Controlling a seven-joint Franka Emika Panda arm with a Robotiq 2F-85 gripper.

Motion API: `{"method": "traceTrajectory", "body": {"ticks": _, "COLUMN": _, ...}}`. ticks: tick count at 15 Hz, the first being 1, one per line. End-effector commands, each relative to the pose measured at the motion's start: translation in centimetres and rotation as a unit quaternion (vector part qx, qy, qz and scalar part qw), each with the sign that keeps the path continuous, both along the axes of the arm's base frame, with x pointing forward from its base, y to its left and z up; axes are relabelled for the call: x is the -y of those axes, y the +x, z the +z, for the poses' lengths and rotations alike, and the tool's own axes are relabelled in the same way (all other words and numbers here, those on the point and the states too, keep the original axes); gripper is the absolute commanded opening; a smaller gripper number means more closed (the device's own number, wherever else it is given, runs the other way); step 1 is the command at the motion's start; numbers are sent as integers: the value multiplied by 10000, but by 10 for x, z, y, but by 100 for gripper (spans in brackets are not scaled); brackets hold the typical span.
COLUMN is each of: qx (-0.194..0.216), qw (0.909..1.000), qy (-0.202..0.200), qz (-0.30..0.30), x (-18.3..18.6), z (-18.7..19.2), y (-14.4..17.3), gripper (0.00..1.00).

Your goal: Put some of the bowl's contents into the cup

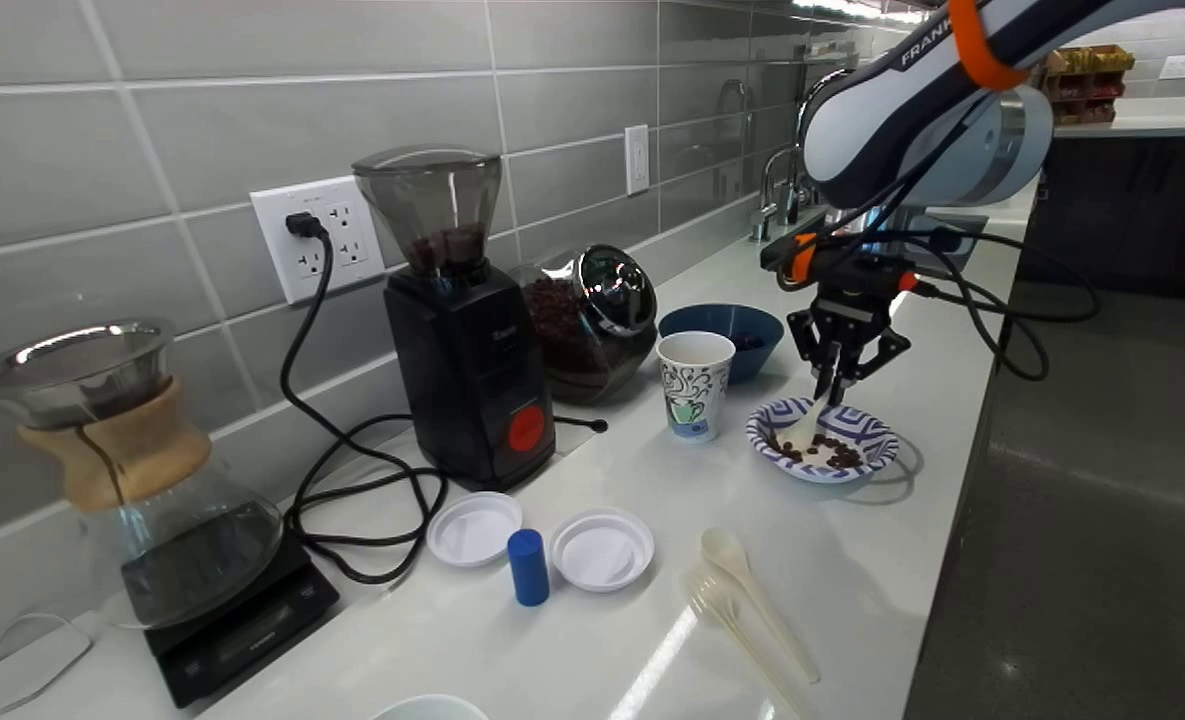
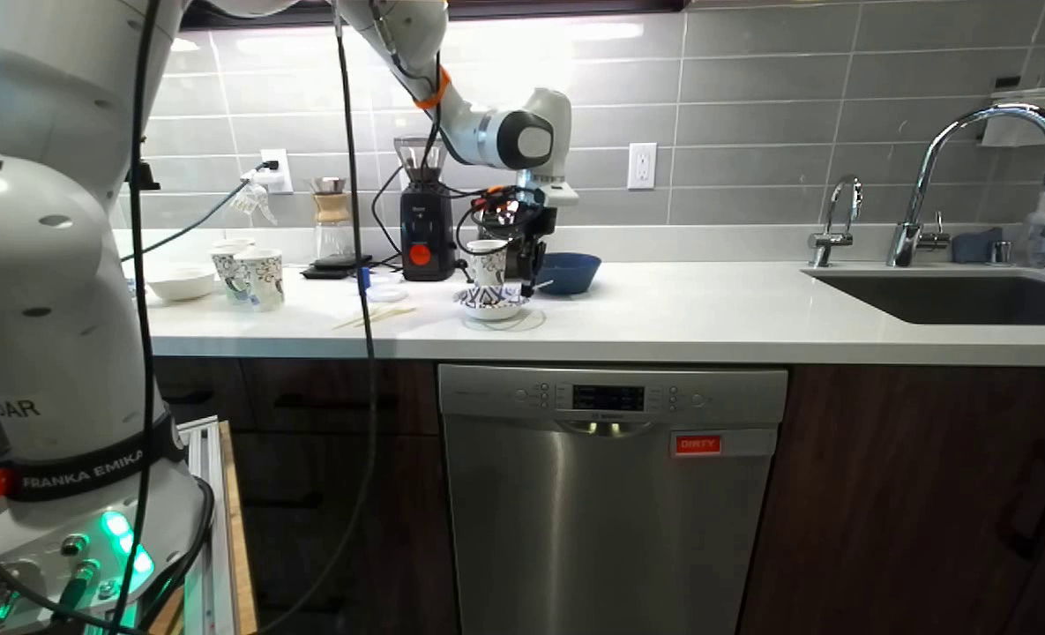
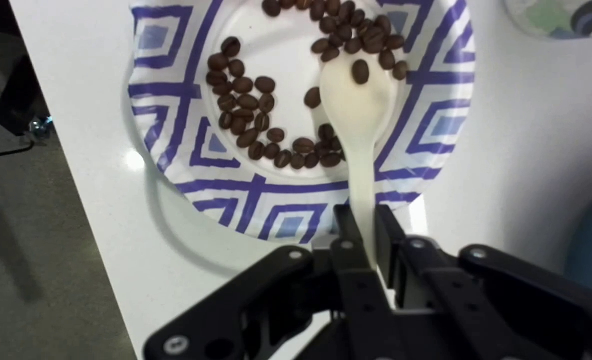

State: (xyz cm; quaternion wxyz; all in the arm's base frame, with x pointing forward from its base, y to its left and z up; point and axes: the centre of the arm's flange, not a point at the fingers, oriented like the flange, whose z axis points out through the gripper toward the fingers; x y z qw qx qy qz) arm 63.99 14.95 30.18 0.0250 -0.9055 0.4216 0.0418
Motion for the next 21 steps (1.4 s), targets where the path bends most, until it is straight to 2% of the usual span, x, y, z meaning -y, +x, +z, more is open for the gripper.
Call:
{"method": "traceTrajectory", "body": {"ticks": 1, "qx": -52, "qw": 9992, "qy": 35, "qz": 404, "x": -5, "z": 2, "y": 1, "gripper": 3}}
{"method": "traceTrajectory", "body": {"ticks": 8, "qx": -1, "qw": 9958, "qy": -199, "qz": 893, "x": -17, "z": 6, "y": -11, "gripper": 3}}
{"method": "traceTrajectory", "body": {"ticks": 12, "qx": 41, "qw": 9909, "qy": -269, "qz": 1315, "x": -31, "z": 12, "y": -24, "gripper": 3}}
{"method": "traceTrajectory", "body": {"ticks": 18, "qx": -297, "qw": 9851, "qy": -252, "qz": 1677, "x": -31, "z": 19, "y": -31, "gripper": 3}}
{"method": "traceTrajectory", "body": {"ticks": 21, "qx": -263, "qw": 9838, "qy": -346, "qz": 1738, "x": -28, "z": 18, "y": -31, "gripper": 3}}
